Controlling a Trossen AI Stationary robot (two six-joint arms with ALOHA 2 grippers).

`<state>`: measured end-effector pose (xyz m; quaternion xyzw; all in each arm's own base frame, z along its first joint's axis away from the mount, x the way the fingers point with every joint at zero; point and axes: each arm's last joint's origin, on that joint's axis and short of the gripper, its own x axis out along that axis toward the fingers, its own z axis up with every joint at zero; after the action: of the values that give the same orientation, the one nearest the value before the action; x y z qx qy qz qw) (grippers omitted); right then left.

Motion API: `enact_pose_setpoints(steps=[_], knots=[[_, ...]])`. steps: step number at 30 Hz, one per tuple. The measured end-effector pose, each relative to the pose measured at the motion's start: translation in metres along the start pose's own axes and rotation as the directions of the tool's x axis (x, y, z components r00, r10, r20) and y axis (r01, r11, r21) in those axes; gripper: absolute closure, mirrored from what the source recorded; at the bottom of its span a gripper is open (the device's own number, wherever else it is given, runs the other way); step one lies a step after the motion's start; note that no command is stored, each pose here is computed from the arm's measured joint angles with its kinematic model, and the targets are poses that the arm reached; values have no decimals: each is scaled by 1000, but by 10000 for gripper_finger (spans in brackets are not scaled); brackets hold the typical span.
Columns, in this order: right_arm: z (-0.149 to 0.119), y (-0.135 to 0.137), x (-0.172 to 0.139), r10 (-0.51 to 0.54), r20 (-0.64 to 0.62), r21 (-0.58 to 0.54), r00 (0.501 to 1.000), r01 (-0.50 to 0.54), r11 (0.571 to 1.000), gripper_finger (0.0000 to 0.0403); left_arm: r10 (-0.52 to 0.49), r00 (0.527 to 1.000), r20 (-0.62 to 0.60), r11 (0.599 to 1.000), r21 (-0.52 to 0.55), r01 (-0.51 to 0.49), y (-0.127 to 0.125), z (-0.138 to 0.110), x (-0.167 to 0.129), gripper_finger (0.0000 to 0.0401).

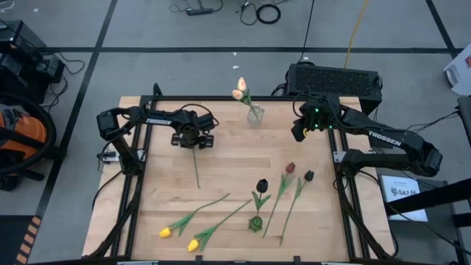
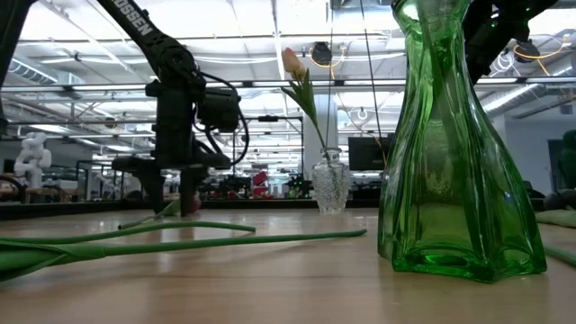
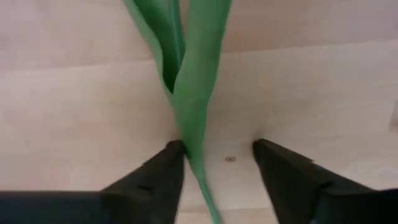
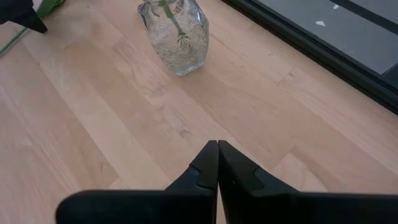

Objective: Sort flowers into vase by color
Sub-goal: Put the left red tulip into the green flower vase

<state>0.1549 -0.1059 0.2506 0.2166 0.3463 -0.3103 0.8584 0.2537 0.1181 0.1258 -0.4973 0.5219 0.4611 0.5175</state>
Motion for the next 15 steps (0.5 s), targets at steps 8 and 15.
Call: enact_pose_setpoints(steps=[8, 15], knots=[[-3, -1, 0, -8, -33, 69, 999, 10, 998, 403, 4, 999, 47, 992, 128, -10, -1, 2, 0, 355], [-27, -4, -13, 13, -245, 196, 969, 37, 980, 403, -36, 994, 106, 967, 255, 8, -6, 2, -12, 390]])
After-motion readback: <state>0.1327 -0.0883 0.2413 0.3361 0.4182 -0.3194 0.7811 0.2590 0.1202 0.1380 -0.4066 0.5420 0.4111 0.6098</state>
